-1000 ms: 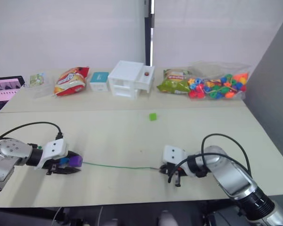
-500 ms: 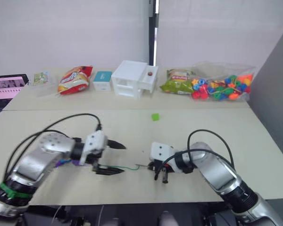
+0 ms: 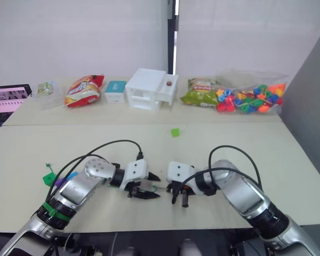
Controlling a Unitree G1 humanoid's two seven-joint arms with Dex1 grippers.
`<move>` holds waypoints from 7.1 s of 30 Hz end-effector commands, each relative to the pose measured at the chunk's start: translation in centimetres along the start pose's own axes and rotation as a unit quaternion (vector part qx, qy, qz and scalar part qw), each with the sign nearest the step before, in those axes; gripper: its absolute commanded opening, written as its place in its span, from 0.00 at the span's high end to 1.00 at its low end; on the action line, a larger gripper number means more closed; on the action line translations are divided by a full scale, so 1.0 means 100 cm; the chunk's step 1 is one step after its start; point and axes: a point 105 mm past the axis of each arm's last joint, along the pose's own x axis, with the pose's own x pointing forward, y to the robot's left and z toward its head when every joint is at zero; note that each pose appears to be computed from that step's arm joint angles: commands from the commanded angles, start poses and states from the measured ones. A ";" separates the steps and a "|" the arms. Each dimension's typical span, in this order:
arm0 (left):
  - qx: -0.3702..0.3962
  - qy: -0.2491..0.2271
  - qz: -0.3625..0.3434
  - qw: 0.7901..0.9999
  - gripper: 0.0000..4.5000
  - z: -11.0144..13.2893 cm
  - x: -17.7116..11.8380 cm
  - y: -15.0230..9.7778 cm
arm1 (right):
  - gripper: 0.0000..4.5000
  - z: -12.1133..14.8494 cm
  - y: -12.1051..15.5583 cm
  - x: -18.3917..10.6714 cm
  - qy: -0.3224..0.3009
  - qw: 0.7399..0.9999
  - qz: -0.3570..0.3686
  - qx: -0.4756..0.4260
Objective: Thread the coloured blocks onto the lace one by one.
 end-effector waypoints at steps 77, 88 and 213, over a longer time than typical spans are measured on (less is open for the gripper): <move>-0.069 0.030 0.096 0.993 1.00 -0.010 -0.062 -0.020 | 0.74 0.033 -0.087 -0.007 -0.243 0.805 -0.484 0.243; -0.057 0.029 0.069 0.996 1.00 -0.009 -0.056 -0.012 | 0.74 0.024 -0.004 -0.001 -0.152 0.850 -0.413 0.290; -0.049 -0.010 0.010 0.999 1.00 0.048 0.028 -0.003 | 0.73 -0.017 0.020 0.020 0.038 0.999 0.020 0.004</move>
